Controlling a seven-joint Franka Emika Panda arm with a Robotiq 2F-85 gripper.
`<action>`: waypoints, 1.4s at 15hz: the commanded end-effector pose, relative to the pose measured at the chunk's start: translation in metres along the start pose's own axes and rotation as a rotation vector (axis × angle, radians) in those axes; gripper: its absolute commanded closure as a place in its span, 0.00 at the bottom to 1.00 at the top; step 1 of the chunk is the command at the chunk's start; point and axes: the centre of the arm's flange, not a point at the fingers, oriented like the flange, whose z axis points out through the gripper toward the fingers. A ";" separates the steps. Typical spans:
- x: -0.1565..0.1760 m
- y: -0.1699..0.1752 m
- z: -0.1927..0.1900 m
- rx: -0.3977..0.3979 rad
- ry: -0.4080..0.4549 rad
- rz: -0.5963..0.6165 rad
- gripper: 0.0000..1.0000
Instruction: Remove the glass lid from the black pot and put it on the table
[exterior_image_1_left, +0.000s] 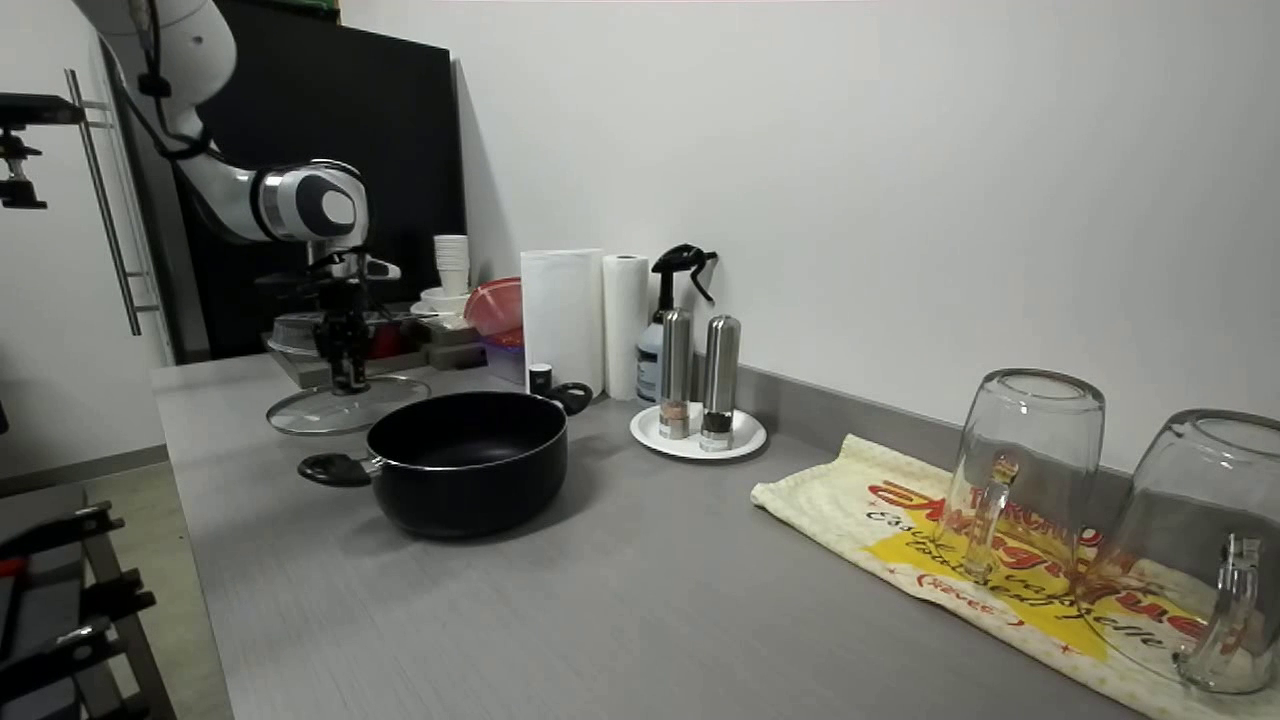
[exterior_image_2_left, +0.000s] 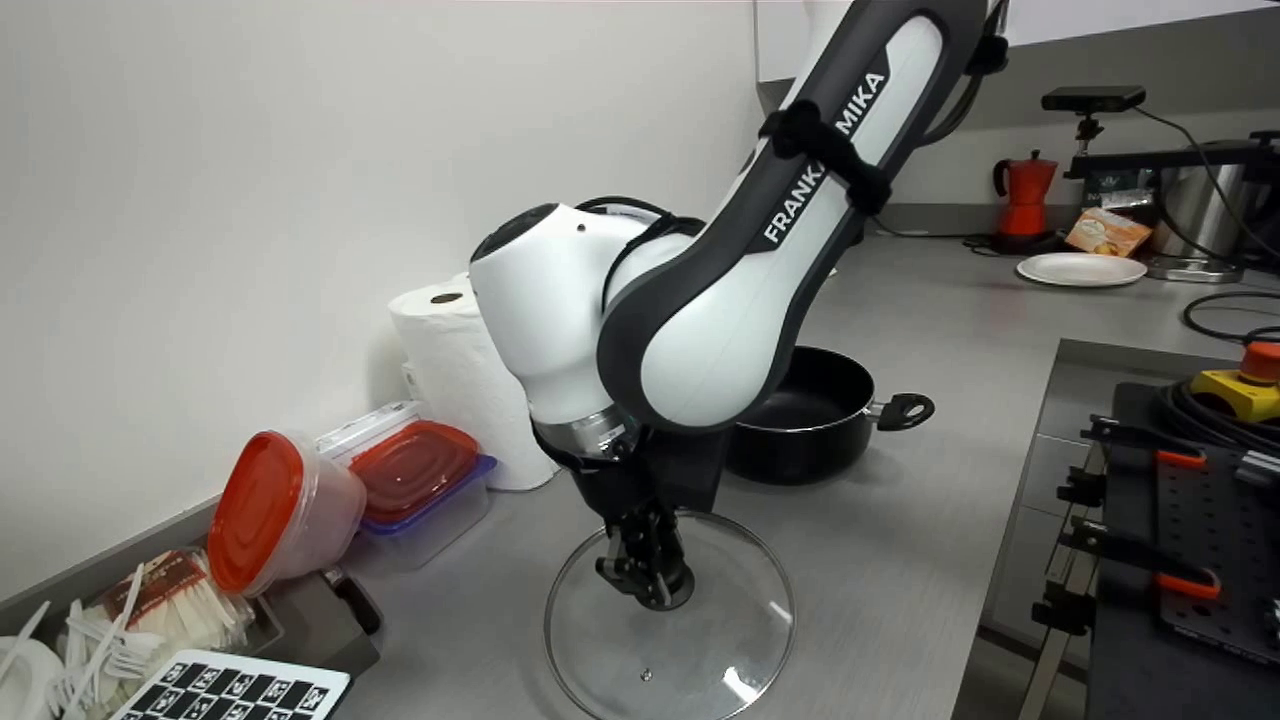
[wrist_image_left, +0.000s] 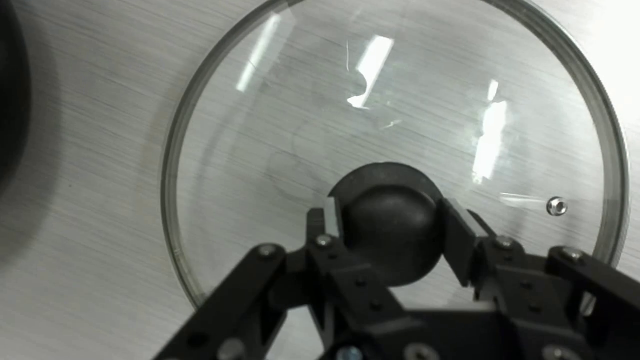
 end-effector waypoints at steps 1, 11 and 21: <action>0.010 -0.007 0.002 -0.039 0.033 0.016 0.75; 0.012 -0.005 0.019 -0.055 0.017 0.028 0.75; 0.006 0.001 0.029 -0.035 -0.014 0.026 0.23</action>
